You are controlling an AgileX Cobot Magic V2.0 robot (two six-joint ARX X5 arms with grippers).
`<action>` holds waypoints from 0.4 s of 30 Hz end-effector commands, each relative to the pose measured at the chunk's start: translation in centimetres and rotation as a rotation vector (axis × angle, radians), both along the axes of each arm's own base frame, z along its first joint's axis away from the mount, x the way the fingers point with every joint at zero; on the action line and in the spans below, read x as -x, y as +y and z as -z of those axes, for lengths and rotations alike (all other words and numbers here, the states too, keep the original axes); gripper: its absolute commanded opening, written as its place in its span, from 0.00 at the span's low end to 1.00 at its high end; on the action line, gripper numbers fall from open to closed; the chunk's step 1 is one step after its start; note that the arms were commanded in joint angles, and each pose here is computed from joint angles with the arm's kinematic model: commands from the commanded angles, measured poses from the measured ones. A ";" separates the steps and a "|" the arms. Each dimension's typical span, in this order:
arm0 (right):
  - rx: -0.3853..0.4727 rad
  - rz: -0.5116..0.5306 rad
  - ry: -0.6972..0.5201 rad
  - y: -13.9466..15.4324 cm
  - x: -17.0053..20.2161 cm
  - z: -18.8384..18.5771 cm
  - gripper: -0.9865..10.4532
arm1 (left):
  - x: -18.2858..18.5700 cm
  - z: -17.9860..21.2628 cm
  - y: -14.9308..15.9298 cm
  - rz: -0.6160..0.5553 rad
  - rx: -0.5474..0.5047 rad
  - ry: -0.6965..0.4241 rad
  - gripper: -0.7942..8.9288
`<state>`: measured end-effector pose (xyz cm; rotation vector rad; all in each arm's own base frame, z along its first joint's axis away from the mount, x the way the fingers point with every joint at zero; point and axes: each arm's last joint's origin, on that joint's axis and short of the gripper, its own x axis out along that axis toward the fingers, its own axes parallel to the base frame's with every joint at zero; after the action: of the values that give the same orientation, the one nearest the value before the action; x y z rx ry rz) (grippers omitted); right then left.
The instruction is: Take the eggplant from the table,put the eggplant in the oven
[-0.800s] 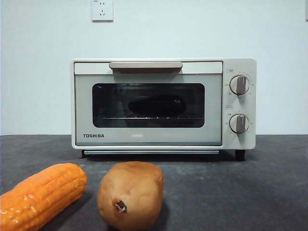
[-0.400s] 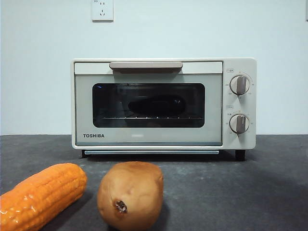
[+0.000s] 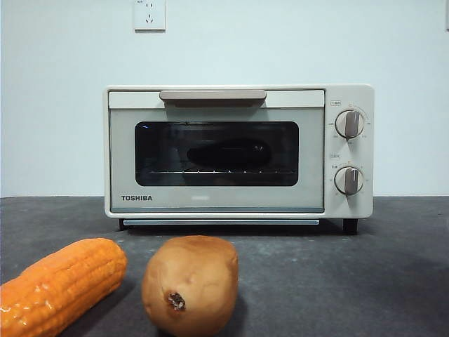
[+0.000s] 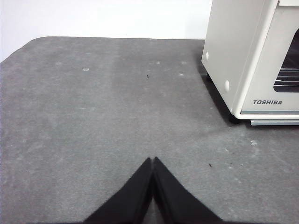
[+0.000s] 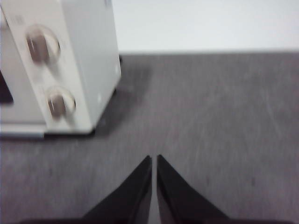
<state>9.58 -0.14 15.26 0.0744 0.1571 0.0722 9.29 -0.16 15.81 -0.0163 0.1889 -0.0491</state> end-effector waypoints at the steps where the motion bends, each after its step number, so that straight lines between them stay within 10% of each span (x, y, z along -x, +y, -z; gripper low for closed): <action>1: -0.011 0.004 -0.002 0.0 0.0 0.1 0.09 | -0.1 0.8 0.0 -0.001 -0.011 0.029 0.09; 12: -0.007 0.007 -0.067 0.0 -0.1 -0.6 0.09 | -0.1 0.8 0.0 -0.001 -0.011 0.028 0.09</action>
<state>9.64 -0.15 15.73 0.0701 0.1077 0.0711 9.29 -0.16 15.81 -0.0167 0.1889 -0.0490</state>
